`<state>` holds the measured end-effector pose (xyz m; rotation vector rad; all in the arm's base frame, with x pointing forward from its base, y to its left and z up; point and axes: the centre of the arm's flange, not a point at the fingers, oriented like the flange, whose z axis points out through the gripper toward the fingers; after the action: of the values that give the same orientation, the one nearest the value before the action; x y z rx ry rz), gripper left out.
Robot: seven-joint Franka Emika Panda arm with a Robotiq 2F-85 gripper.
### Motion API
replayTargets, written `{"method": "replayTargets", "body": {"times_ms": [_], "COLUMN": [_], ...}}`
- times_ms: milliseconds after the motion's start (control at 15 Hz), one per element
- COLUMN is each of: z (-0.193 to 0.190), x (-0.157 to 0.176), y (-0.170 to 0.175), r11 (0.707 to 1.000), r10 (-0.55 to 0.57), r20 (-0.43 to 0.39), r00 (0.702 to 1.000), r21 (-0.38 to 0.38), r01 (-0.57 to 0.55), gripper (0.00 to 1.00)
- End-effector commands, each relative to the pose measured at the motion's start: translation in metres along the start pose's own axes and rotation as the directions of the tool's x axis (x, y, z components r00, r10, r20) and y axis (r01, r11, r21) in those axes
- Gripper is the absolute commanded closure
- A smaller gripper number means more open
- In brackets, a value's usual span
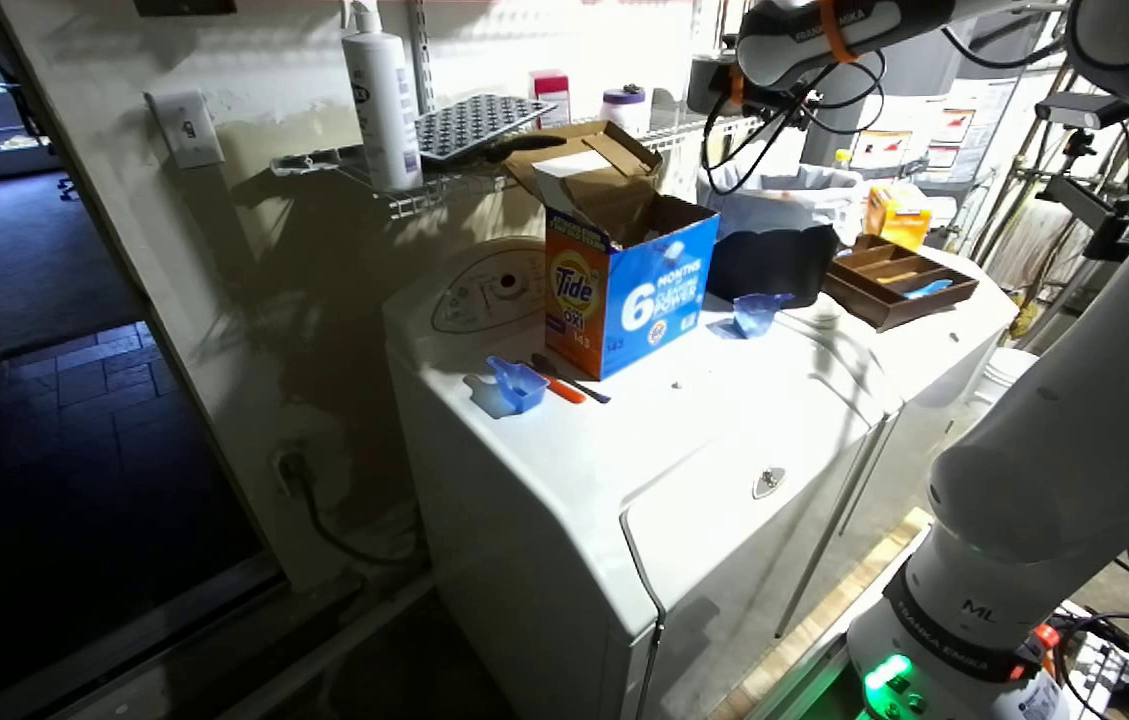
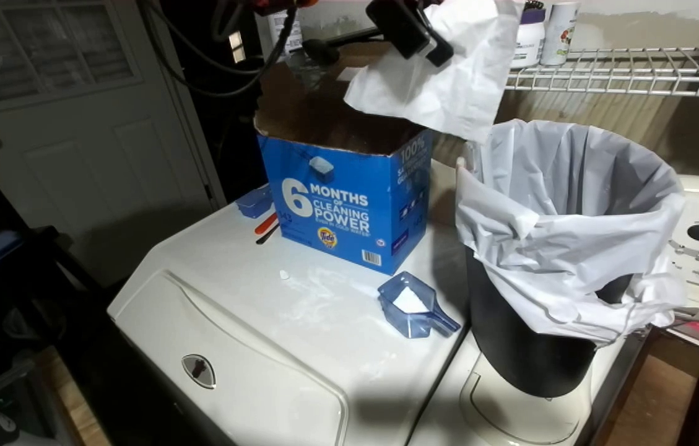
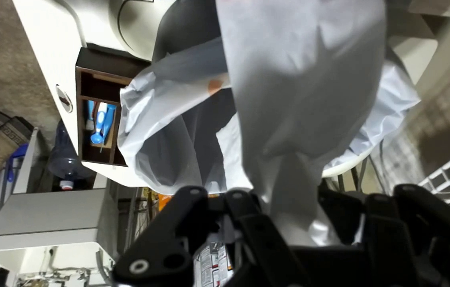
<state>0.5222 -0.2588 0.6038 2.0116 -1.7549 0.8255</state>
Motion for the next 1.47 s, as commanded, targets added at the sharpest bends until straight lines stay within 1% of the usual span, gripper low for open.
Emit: {"method": "replayTargets", "body": {"times_ms": [0,200,467,667,800,867,933,1000,1133,1400], "z": [0.022,0.041,0.071,0.089,0.099,0.102,0.107,0.111,0.114,0.106], "x": [0.035,0.055,0.061,0.062,0.062,0.063,0.064,0.063,0.062,0.062], "y": [-0.008,-0.006,-0.007,-0.012,-0.017,-0.020,-0.023,-0.025,-0.029,-0.036], "r11": [0.993,0.974,0.935,0.910,0.897,0.893,0.889,0.887,0.886,0.889], "r10": [0.118,0.224,0.345,0.394,0.413,0.421,0.426,0.430,0.428,0.423], "r20": [-0.056,-0.090,-0.129,-0.184,-0.205,-0.212,-0.213,-0.212,-0.220,-0.235], "r00": [0.991,0.970,0.930,0.901,0.887,0.882,0.879,0.878,0.876,0.875], "r21": [0.000,0.003,-0.037,-0.062,-0.073,-0.077,-0.081,-0.085,-0.091,-0.082], "r01": [-0.118,-0.224,-0.352,-0.410,-0.435,-0.444,-0.450,-0.455,-0.455,-0.451], "gripper": [1.00,1.00,1.00,1.00,1.00,0.89,0.74,0.69,0.56,0.27]}}
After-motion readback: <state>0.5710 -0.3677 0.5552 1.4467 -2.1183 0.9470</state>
